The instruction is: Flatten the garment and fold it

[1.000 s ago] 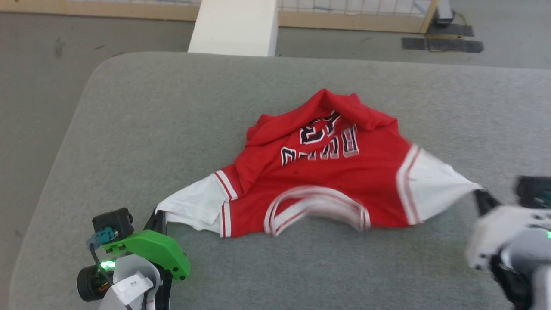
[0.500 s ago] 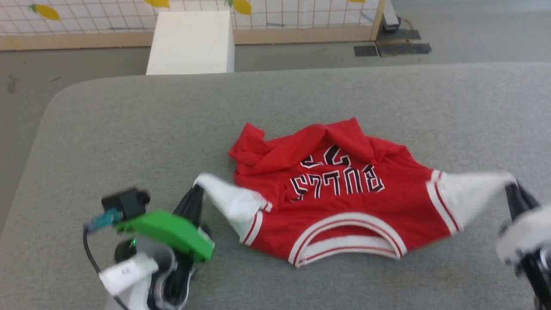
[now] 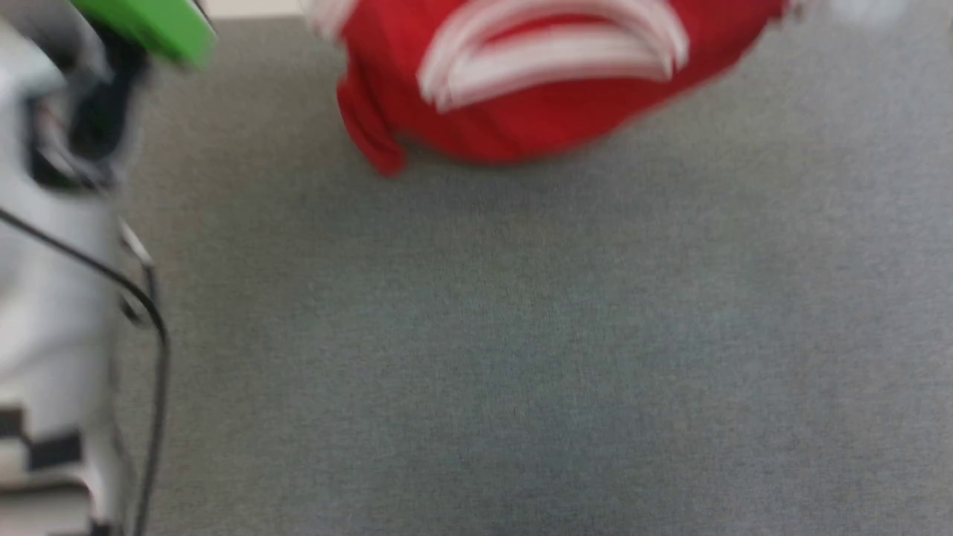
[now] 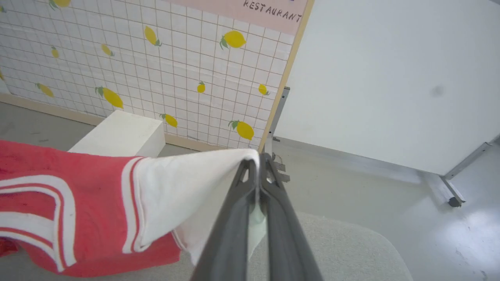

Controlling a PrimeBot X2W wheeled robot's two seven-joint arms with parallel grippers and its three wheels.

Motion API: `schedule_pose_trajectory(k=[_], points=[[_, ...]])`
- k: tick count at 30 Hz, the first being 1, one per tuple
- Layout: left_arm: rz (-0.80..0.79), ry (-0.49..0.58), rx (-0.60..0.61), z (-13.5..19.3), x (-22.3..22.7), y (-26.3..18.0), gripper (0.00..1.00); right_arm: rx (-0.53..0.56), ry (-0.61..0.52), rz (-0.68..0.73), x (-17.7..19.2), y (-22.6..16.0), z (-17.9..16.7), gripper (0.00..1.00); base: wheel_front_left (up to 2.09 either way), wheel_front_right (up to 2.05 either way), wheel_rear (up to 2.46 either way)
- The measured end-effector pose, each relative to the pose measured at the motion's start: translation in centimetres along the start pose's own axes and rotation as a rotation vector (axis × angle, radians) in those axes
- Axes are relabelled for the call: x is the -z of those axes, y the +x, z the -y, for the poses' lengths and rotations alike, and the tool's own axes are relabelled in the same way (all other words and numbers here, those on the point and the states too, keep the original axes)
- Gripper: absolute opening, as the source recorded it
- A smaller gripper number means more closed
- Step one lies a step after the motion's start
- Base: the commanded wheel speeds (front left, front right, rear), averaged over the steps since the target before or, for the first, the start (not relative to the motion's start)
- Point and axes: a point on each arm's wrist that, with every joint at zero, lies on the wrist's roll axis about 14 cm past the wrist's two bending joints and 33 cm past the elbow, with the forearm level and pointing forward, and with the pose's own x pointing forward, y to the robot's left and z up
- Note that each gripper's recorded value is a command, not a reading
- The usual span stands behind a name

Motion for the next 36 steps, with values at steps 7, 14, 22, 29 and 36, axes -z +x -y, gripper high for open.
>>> schedule_pose_trajectory(k=[7, 14, 22, 29, 36], points=[[0.153, 0.045, -0.126, -4.3, -3.5, 5.6, 0.0, 0.083, -0.09, 0.153, -4.8, 6.2, 1.4, 0.0, 0.0, 0.0, 0.0], [0.369, -0.034, -0.231, -8.7, -4.8, 8.0, 0.0, 0.221, -0.086, 0.499, -10.8, 8.2, 4.9, 0.0, 0.0, 0.0, 0.0], [0.174, -0.066, -0.245, -9.5, 2.2, 7.2, 0.0, 0.171, -0.053, 0.388, -6.9, 9.9, 4.0, 0.0, 0.0, 0.0, 0.0], [-0.112, -0.069, -0.256, -9.7, 11.8, 1.3, 0.0, 0.021, 0.03, 0.108, 4.3, 8.3, -0.1, 0.0, 0.0, 0.0, 0.0], [-0.299, -0.135, -0.287, -8.1, 17.8, -8.2, 0.0, -0.055, 0.155, -0.141, 14.0, 0.2, -1.8, 0.0, 0.0, 0.0, 0.0]])
